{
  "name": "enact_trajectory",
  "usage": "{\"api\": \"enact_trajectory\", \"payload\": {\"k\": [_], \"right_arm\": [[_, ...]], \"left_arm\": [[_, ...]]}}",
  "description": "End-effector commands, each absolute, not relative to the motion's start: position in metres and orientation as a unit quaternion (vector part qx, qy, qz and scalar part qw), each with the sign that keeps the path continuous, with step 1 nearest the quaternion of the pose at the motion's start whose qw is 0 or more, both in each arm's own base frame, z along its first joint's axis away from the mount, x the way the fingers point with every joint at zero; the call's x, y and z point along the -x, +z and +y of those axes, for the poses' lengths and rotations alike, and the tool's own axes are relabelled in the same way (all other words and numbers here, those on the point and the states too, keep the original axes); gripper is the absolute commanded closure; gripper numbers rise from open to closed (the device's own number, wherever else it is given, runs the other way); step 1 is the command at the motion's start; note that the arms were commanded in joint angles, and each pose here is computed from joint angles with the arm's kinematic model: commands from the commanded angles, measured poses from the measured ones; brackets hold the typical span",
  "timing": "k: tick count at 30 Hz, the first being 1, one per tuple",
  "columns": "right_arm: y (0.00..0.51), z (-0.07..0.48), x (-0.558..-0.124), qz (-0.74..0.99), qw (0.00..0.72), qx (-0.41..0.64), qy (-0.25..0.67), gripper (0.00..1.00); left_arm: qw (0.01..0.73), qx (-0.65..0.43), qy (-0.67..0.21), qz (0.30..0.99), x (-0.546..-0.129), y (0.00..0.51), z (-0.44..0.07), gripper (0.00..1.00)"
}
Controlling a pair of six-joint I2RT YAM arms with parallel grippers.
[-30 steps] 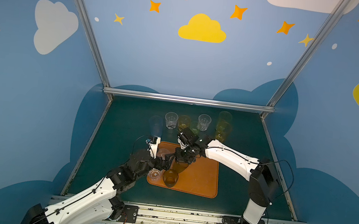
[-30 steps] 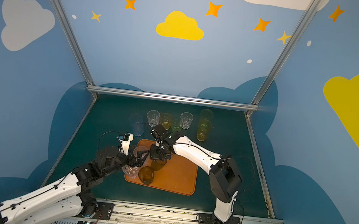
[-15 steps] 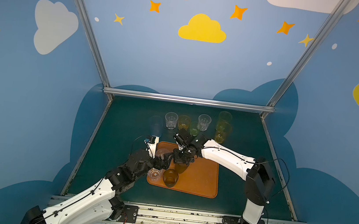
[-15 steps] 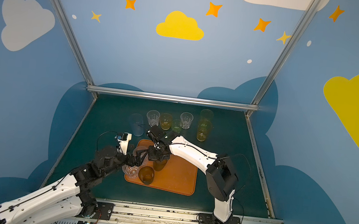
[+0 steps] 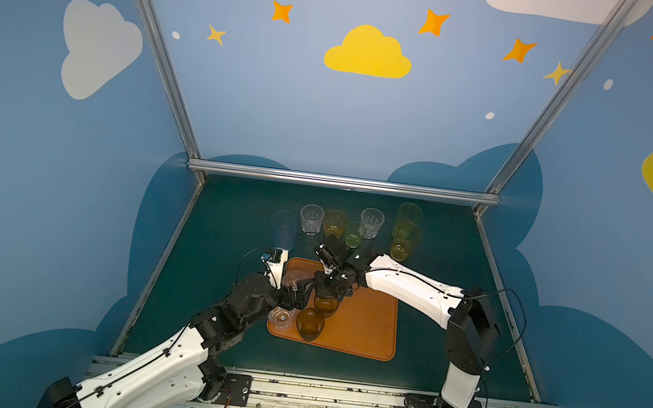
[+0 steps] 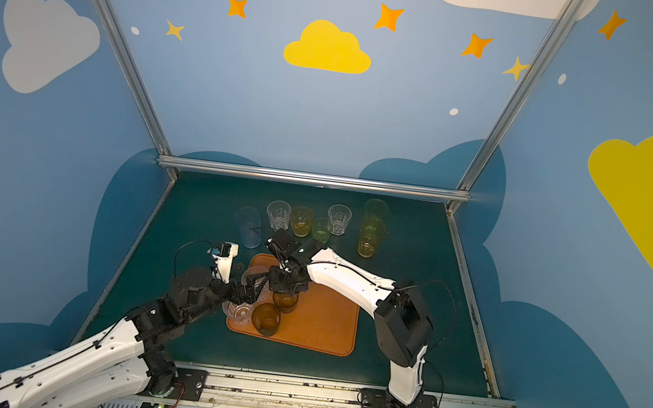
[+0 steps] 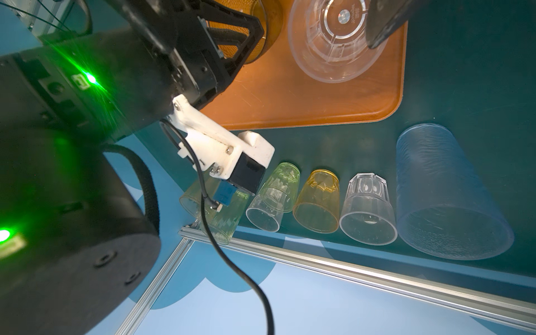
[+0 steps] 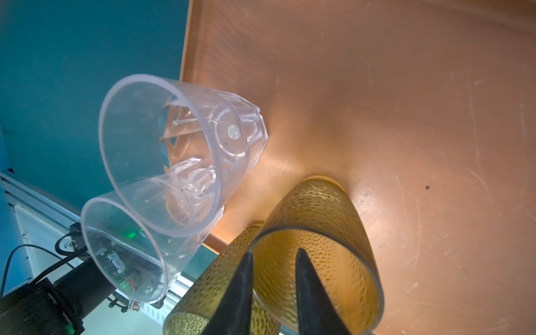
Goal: Place the glasses into the tray
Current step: 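Open the right gripper to release the amber glass upright on the tray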
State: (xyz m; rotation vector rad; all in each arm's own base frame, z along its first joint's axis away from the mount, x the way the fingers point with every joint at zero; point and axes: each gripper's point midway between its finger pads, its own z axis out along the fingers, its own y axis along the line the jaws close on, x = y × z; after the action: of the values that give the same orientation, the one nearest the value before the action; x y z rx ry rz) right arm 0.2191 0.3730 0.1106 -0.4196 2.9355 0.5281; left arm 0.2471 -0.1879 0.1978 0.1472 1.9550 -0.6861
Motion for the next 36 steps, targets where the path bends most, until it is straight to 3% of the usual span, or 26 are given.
{"api": "enact_trajectory", "payload": {"k": [1,20,36], "right_arm": [[0.115,0.371,-0.22,0.974,0.071,0.136,0.168,0.72],[0.125,0.363,-0.228,0.974,0.088,0.123,0.17,0.68],[0.164,0.333,-0.258,0.968,0.155,0.092,0.173,0.61]], "left_arm": [[0.514,-0.055,-0.285,0.807,-0.247,0.199,-0.186,0.0],[0.518,-0.048,-0.283,0.806,-0.248,0.199,-0.183,0.0],[0.52,-0.042,-0.29,0.802,-0.25,0.208,-0.185,0.0]]}}
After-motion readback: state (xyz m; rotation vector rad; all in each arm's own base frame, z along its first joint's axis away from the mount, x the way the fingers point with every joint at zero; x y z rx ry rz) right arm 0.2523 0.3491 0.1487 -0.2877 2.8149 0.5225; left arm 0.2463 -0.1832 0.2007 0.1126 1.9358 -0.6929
